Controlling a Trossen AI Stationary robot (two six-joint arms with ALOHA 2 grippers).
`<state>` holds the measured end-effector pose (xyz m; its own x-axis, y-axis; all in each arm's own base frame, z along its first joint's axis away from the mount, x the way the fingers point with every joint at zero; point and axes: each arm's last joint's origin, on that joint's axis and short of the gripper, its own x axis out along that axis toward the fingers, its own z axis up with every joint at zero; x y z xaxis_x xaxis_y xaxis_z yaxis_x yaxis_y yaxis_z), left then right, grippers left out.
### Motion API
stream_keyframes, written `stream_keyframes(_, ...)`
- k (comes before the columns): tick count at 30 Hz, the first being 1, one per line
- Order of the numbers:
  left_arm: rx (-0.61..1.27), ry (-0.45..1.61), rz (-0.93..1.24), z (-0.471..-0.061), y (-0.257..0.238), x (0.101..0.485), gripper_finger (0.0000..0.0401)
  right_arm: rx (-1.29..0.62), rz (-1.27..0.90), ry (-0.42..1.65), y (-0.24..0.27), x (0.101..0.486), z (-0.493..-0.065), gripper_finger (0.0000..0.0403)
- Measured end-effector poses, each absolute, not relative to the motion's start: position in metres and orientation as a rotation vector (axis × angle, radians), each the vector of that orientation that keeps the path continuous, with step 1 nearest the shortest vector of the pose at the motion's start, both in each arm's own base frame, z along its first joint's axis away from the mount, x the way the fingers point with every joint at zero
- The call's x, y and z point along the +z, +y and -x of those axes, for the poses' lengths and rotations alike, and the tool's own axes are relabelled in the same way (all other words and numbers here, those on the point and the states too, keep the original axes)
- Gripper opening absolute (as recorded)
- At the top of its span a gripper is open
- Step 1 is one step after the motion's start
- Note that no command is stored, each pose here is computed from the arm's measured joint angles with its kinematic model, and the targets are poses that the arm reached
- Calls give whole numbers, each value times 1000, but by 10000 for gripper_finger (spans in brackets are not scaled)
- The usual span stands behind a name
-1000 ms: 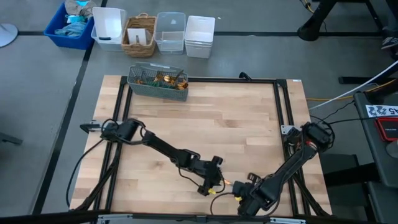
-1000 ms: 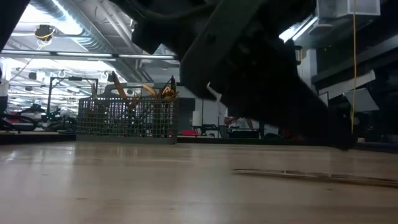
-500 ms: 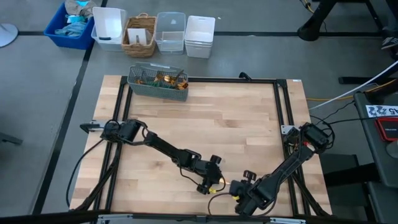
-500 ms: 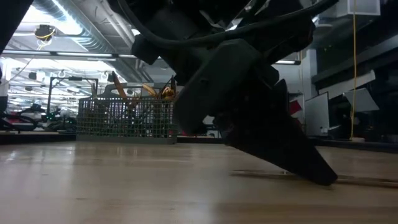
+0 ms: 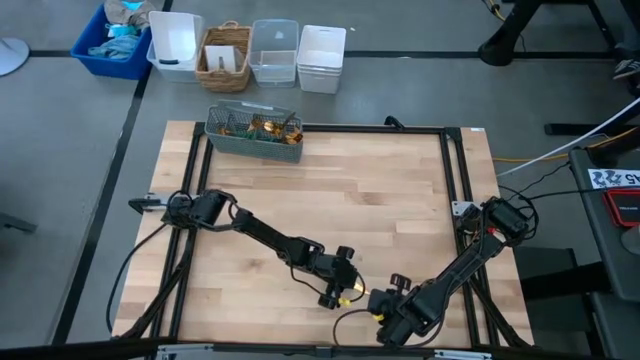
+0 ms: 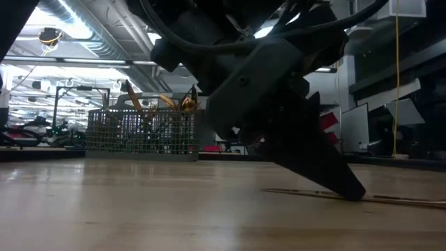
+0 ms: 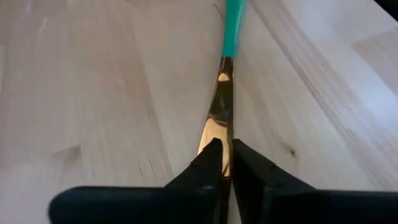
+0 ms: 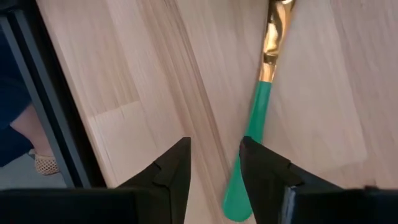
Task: Sort silverware
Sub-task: Put the green knife into the gray silverware basket
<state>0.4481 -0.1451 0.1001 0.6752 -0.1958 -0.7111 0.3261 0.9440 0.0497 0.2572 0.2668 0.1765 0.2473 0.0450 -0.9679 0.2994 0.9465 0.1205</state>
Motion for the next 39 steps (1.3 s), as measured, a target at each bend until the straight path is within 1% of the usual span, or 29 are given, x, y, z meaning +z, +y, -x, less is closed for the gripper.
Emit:
stream_keyframes(5, -285, 783, -151, -448, -145, 100, 5, -184, -309, 1237, 269, 177, -261, 136)
stream_keyframes(8, -277, 787, -131, -448, -145, 100, 1, -203, -304, 1201, 267, 176, -265, 136)
stream_keyframes(12, -276, 788, -107, -448, -145, 99, 1, -222, -298, 1244, 264, 170, -267, 136)
stream_keyframes(20, -303, 737, -124, -448, -149, 110, 8, -185, -373, 1358, 259, 168, -271, 136)
stream_keyframes(24, -342, 707, -201, -447, -152, 115, 27, -185, -371, 1367, 259, 168, -270, 136)
stream_keyframes(33, -358, 586, -210, -452, -157, 125, 117, -186, -369, 1365, 259, 168, -270, 136)
stream_keyframes(36, -360, 525, -200, -456, -161, 123, 130, -189, -367, 1361, 259, 168, -270, 136)
stream_keyframes(39, -369, 510, -206, -457, -165, 114, 132, -196, -361, 1357, 259, 168, -270, 136)
